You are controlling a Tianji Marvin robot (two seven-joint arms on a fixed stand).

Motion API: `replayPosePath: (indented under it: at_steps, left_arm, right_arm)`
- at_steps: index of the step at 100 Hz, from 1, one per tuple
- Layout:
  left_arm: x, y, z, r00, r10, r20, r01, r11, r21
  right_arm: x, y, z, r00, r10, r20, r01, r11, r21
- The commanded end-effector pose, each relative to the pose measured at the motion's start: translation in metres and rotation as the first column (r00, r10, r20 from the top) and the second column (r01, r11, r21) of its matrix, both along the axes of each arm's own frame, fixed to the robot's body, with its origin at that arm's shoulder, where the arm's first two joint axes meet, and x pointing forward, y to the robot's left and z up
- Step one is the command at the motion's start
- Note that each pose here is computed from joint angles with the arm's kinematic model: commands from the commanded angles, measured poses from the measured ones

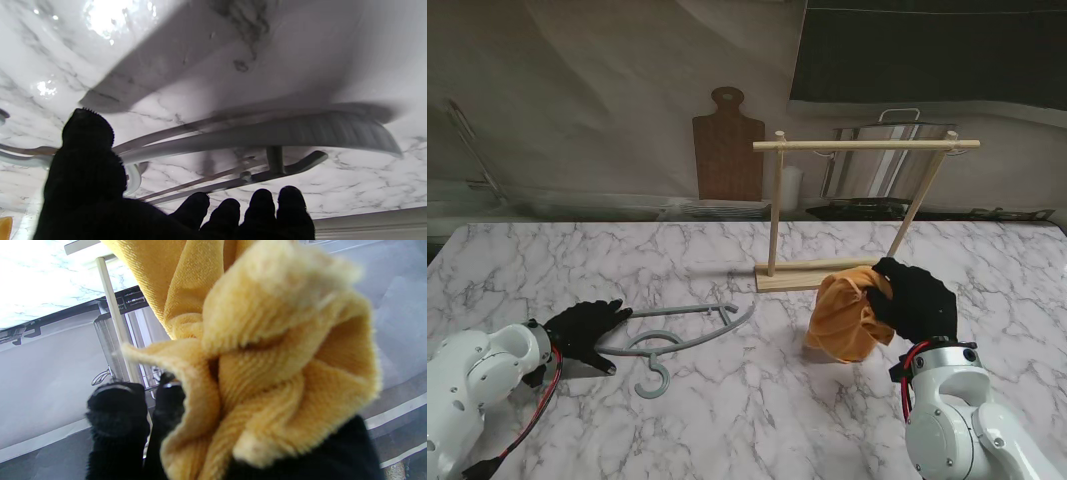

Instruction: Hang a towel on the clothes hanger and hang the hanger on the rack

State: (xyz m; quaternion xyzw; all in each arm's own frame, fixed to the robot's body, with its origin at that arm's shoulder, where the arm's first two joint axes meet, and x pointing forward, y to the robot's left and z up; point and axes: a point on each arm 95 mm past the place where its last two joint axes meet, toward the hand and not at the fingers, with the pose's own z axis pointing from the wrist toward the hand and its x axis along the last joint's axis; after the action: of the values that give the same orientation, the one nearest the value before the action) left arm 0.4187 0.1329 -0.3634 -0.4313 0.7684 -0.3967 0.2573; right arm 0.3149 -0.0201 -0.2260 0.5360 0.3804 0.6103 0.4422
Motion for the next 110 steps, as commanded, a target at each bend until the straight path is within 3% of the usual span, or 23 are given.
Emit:
replayPosePath:
  at_steps: [1, 54, 71, 110]
  left_arm:
    - [0.000, 0.002, -0.004, 1.000, 0.011, -0.024, -0.011, 1.000, 0.013]
    - [0.009, 0.001, -0.018, 0.997, 0.036, -0.074, -0.036, 0.999, 0.003]
    - [0.011, -0.002, -0.025, 0.992, 0.087, -0.094, -0.092, 0.994, -0.055]
    - [0.014, -0.005, -0.026, 0.992, 0.111, -0.053, -0.118, 0.984, -0.135]
  right_arm:
    - [0.000, 0.000, -0.002, 1.000, -0.004, -0.008, 0.004, 1.000, 0.001]
    - [0.000, 0.001, -0.004, 1.000, -0.003, -0.008, 0.003, 1.000, 0.002]
    - [0.000, 0.001, -0.005, 1.000, -0.004, -0.007, 0.004, 1.000, 0.004]
    - [-0.001, 0.000, -0.006, 1.000, -0.004, -0.011, 0.004, 1.000, 0.007]
